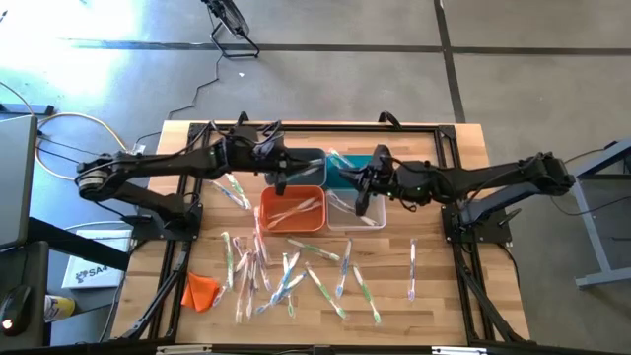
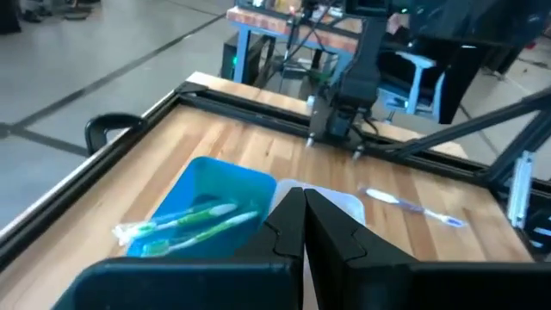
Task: Pick & Place Toothbrushes
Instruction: Put the purple toothbrush into the transparent bin
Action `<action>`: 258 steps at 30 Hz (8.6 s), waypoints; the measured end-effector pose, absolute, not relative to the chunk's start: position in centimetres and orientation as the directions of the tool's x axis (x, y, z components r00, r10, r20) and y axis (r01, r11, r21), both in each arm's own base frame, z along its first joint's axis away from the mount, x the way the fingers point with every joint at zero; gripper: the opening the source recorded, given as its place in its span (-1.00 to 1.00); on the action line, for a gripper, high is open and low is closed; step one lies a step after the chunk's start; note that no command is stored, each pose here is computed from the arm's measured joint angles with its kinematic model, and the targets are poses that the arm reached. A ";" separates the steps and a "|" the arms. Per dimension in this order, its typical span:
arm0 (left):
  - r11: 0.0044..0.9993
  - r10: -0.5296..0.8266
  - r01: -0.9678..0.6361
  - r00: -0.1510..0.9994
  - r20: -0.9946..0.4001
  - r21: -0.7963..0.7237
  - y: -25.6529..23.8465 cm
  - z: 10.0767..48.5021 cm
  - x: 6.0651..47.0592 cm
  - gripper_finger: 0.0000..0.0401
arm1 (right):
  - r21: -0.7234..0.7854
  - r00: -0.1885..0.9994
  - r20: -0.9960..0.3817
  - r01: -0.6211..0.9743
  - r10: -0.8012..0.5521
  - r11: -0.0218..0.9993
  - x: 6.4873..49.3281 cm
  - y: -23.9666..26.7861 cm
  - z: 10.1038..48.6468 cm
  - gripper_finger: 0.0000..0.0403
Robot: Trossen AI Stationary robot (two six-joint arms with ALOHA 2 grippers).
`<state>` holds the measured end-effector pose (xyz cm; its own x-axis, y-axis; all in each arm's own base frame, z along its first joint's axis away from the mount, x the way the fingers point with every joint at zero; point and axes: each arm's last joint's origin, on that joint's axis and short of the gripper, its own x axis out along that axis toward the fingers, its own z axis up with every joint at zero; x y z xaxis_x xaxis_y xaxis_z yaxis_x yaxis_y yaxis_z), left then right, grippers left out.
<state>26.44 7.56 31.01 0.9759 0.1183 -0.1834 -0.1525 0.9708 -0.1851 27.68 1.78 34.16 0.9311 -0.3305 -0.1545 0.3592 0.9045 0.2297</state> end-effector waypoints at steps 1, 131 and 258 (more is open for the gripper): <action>0.972 0.112 -0.145 0.977 -0.180 -0.183 7.3 31.3 26.2 -1.00 | 0.220 0.930 -0.158 0.360 -0.331 0.907 27.6 2.0 34.1 -0.99; 0.975 0.149 -0.171 0.977 -0.153 -0.144 1.2 27.6 20.5 -1.00 | 0.553 0.582 -0.810 0.799 -0.073 0.236 20.6 7.5 23.0 -0.99; 0.967 0.196 -0.219 0.966 -0.166 -0.134 1.4 27.5 20.4 -1.00 | 0.134 0.135 -0.991 0.990 0.010 -0.037 15.8 13.1 13.2 -0.32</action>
<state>20.44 1.37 27.50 0.9664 0.1957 -0.1665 -0.2187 0.9666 -0.1338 15.76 13.09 13.18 0.1349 0.0102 -0.9908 0.9902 -0.0370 0.1344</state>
